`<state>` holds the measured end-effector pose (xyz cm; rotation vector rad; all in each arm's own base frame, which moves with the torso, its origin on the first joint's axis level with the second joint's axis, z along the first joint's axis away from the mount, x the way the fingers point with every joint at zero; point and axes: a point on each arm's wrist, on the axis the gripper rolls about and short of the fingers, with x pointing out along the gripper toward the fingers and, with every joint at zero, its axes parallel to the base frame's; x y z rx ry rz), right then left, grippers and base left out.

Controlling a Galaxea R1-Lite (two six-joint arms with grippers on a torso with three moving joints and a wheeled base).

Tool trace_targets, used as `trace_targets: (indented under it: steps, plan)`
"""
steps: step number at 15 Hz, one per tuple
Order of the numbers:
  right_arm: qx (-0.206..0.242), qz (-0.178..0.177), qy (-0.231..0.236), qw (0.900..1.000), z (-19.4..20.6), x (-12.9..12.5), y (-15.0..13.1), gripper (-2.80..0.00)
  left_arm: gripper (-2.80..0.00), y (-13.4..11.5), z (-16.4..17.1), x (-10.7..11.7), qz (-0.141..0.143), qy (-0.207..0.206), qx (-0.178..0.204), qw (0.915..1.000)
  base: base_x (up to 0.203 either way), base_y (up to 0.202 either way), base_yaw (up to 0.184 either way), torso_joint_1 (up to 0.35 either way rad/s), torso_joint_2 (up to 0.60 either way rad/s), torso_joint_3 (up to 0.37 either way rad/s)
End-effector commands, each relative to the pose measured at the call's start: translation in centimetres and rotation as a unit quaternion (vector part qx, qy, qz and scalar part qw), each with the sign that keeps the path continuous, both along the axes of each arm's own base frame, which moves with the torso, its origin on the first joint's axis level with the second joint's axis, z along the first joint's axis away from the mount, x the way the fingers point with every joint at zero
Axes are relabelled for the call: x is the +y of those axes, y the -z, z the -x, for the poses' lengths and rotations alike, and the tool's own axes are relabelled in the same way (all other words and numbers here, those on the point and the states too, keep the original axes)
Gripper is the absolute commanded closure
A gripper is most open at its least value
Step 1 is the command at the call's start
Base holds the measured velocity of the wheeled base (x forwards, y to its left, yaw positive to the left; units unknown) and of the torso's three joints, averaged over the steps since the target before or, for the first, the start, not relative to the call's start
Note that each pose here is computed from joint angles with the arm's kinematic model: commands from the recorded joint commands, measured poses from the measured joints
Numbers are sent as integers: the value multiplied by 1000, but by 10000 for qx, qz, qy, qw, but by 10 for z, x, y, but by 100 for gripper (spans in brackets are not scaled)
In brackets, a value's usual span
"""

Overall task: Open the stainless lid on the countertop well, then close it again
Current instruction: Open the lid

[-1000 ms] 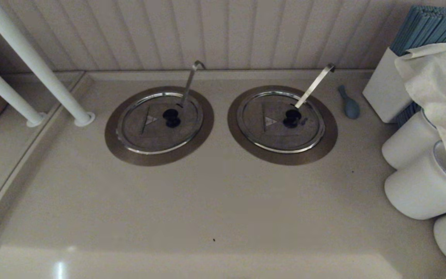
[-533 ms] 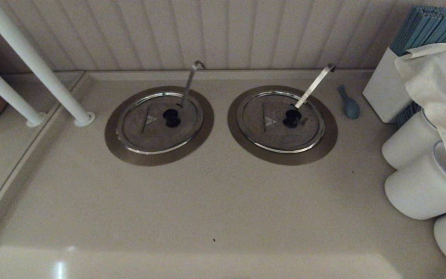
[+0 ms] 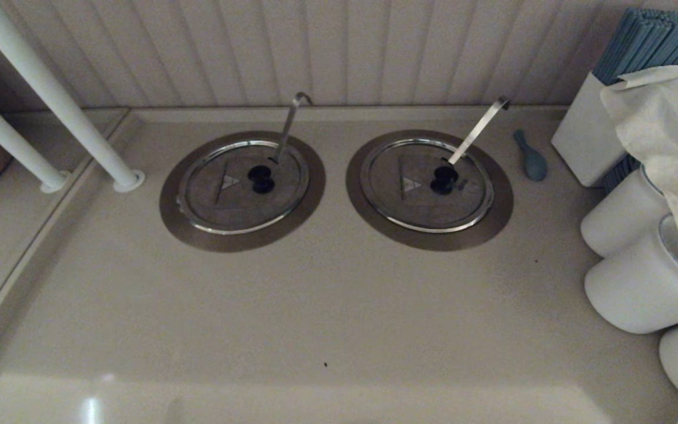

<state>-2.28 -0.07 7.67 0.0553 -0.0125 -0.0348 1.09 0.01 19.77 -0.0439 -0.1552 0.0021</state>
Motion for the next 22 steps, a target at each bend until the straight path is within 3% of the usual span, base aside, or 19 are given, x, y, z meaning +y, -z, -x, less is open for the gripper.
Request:
trace_targets:
  steps: [1,3,5,10,14,17,20,22]
  plan:
    - [4,-1,1,10000,0,0,0,0,0,-8,-57,0,61,12,645,9979,0,0,0,0,0,0]
    - [4,-1,1,10000,0,0,0,0,0,-13,-109,0,196,27,706,9973,0,0,0,0,0,0]
    - [4,-1,1,10000,0,0,0,0,0,-16,-157,-1,289,110,459,9985,0,0,0,0,0,0]
    - [-3,-1,1,10000,0,0,0,0,0,-36,-238,-37,377,980,-168,9943,0,0,0,0,0,0]
    - [-4,-1,1,10000,0,0,0,0,0,-23,-268,-65,340,1484,77,9883,0,0,0,0,0,0]
    - [4,-1,1,10000,0,0,0,0,0,-6,-297,-74,145,1509,280,9880,0,0,0,0,0,0]
    - [4,-1,1,10000,0,0,0,0,0,7,-308,-78,-153,1453,406,9884,0,0,0,0,0,0]
    - [4,-1,1,10000,0,0,0,0,0,11,-308,-78,-174,1444,477,9882,0,0,0,0,0,0]
